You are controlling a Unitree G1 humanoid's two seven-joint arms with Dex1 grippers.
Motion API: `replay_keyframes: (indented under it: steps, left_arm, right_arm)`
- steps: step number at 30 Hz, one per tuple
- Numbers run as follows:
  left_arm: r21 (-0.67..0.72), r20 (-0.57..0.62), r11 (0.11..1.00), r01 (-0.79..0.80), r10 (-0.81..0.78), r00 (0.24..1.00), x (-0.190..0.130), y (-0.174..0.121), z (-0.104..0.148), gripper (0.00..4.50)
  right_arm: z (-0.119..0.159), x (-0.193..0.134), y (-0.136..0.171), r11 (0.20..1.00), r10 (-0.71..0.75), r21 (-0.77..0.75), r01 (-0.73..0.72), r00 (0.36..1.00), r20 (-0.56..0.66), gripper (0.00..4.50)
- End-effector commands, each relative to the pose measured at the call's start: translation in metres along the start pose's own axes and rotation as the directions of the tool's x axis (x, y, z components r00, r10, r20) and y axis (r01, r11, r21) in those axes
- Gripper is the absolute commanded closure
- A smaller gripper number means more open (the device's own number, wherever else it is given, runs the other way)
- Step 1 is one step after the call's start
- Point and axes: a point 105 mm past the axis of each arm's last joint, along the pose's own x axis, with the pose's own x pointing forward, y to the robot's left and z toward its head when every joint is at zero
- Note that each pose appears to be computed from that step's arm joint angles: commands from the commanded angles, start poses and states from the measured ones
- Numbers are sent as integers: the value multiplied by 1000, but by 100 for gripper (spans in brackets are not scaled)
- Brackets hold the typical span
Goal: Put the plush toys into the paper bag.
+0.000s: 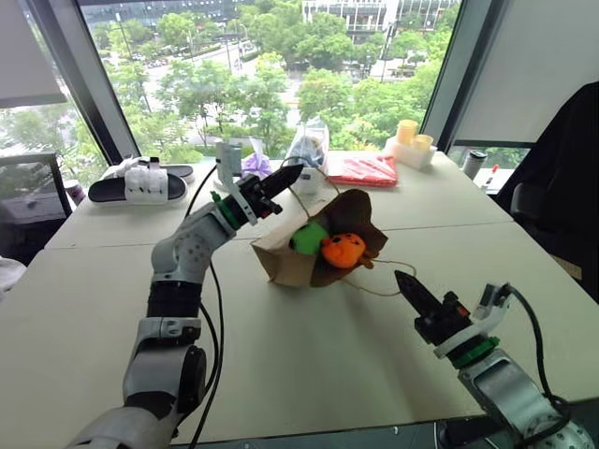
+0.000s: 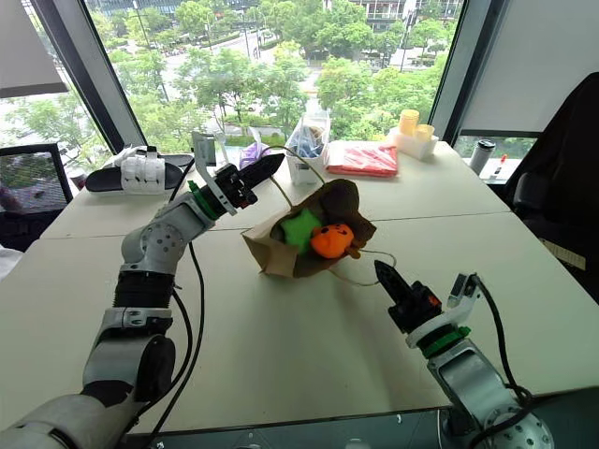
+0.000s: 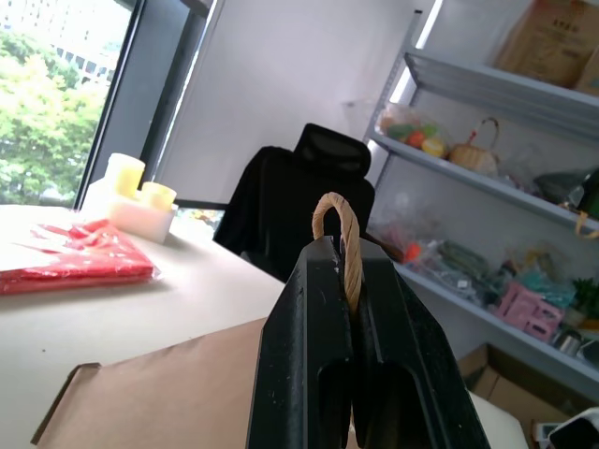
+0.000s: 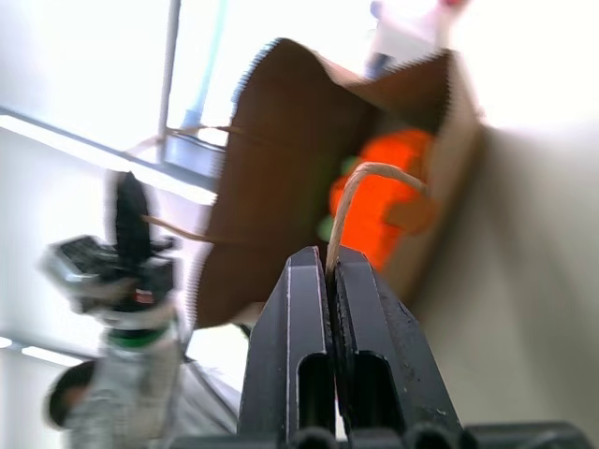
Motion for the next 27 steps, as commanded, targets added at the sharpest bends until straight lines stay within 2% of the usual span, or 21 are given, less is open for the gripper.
replay_keyframes:
  steps: [1, 2, 6, 12, 15, 20, 23, 26, 27]
  left_arm:
    - [-29, 155, 999, 15, -10, 988, 4, -13, 56, 450]
    - [-31, 150, 1000, 7, -2, 989, 4, -11, 56, 450]
    - [3, 31, 996, -94, 93, 995, -7, 11, 24, 450]
    - [26, -56, 992, -123, 124, 991, -16, 19, -9, 450]
    - [12, -51, 992, -123, 124, 991, -16, 18, -13, 450]
    - [-30, 7, 994, -104, 104, 995, -15, 14, -4, 450]
    - [-58, 40, 995, -79, 81, 996, -14, 11, 3, 358]
    - [-65, 48, 997, -47, 50, 998, -15, 5, 6, 216]
    - [-61, 43, 997, -46, 48, 998, -17, 5, 5, 158]
  right_arm:
    - [40, 4, 63, 970, 240, -60, -235, 966, 92, 443]
    - [45, 5, 64, 970, 240, -65, -235, 965, 102, 443]
    - [57, 14, 69, 967, 250, -85, -241, 962, 113, 443]
    - [37, 24, 65, 967, 239, -93, -236, 971, 17, 443]
    - [28, 26, 60, 970, 221, -101, -221, 975, -16, 443]
    - [17, 25, 58, 966, 223, -122, -229, 973, -65, 443]
    - [17, 24, 59, 960, 235, -140, -242, 970, -67, 353]
    - [16, 21, 59, 957, 234, -154, -244, 969, -80, 212]
    - [16, 20, 57, 958, 222, -166, -233, 971, -85, 150]
